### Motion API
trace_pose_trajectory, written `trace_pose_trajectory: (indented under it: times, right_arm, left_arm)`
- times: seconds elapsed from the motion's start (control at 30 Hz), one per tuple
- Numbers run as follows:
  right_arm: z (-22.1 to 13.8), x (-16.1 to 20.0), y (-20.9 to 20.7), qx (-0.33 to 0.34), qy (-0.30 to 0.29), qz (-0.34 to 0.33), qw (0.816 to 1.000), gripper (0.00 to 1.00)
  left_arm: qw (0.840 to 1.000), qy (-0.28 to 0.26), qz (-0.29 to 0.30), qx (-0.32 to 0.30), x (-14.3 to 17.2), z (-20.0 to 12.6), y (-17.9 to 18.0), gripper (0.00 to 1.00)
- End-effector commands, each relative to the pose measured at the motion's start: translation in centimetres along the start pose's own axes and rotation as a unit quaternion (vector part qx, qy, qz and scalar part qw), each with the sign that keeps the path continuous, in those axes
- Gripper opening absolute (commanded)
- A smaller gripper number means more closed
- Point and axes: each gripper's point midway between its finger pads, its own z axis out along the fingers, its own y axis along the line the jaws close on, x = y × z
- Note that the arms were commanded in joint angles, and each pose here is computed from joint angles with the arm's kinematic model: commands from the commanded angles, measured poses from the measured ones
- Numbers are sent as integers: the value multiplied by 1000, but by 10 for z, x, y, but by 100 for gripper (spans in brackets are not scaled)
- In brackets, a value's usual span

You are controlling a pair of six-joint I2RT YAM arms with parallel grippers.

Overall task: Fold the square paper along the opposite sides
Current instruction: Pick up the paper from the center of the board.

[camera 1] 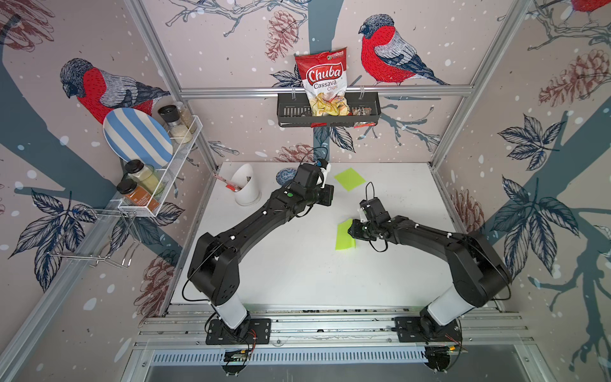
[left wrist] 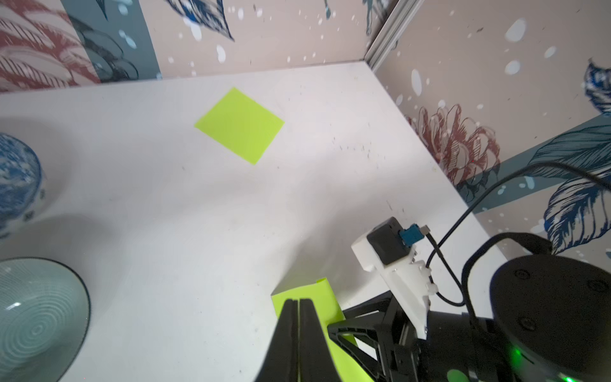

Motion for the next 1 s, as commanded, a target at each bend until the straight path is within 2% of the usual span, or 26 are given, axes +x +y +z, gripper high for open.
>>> trace_pose_trajectory:
  times: [0.0,0.1,0.13,0.17,0.23,0.37,0.53,0.77,0.87,0.97]
  right_arm:
    - [-26,-18,27,-69,-36,-65,995,25]
    - [-62,-39,42,-119,-81,-104,984,25]
    - [-77,-47,46,-136,-100,-116,979,25]
    - [-95,-57,52,-155,-124,-129,971,25]
    - [-131,-75,62,-186,-175,-152,955,25]
    - [-206,-98,88,-235,-266,-212,910,24]
    - [-271,-103,119,-274,-339,-281,855,25]
    - [-311,-97,147,-318,-365,-343,805,25]
    - [-319,-93,156,-338,-368,-362,787,25]
    - [-325,-89,165,-356,-364,-382,771,25]
  left_arm:
    - [995,-91,45,18,-49,-34,-17,32]
    - [986,-140,82,47,-74,-70,-37,71]
    - [981,-154,96,62,-80,-83,-45,90]
    - [977,-164,110,80,-83,-94,-53,97]
    - [968,-184,130,108,-88,-115,-64,97]
    - [949,-205,166,173,-84,-147,-84,98]
    - [916,-199,211,276,-64,-173,-110,98]
    - [870,-177,230,399,-47,-192,-136,98]
    - [858,-171,226,428,-45,-194,-139,98]
    - [854,-171,222,439,-48,-195,-138,98]
